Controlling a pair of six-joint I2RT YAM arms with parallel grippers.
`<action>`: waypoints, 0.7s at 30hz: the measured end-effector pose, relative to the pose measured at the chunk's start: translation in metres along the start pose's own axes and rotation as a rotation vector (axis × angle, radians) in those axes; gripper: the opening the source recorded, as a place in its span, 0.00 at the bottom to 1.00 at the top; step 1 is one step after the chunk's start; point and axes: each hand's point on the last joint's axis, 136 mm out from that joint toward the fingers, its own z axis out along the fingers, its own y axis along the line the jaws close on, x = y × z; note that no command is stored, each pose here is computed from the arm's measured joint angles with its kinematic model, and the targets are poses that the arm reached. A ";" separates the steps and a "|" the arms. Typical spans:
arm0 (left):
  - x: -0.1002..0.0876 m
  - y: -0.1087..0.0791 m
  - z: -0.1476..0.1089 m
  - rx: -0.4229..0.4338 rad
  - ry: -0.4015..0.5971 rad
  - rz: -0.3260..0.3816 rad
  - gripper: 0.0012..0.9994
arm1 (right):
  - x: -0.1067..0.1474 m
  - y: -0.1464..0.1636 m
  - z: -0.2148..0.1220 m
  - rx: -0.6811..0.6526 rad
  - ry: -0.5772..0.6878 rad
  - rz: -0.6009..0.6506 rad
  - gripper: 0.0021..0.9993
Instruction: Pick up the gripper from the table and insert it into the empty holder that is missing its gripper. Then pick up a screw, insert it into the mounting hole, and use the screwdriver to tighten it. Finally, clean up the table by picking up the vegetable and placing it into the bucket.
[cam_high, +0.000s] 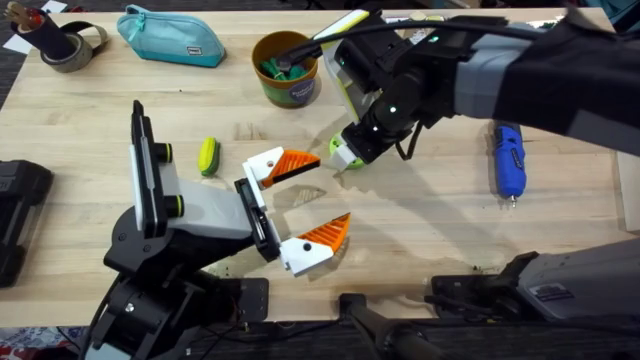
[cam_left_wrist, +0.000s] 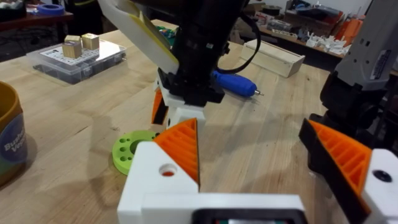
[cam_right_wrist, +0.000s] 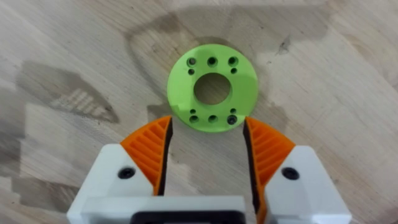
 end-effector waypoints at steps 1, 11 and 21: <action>0.000 0.000 0.000 0.000 -0.001 0.000 0.99 | 0.001 0.000 0.002 0.000 0.007 0.000 0.66; 0.000 0.000 0.000 0.000 -0.001 0.000 0.99 | 0.013 -0.034 -0.026 -0.051 -0.007 0.115 0.66; 0.000 0.000 0.000 0.000 -0.001 0.000 0.99 | 0.013 -0.033 0.001 -0.102 -0.057 0.091 0.66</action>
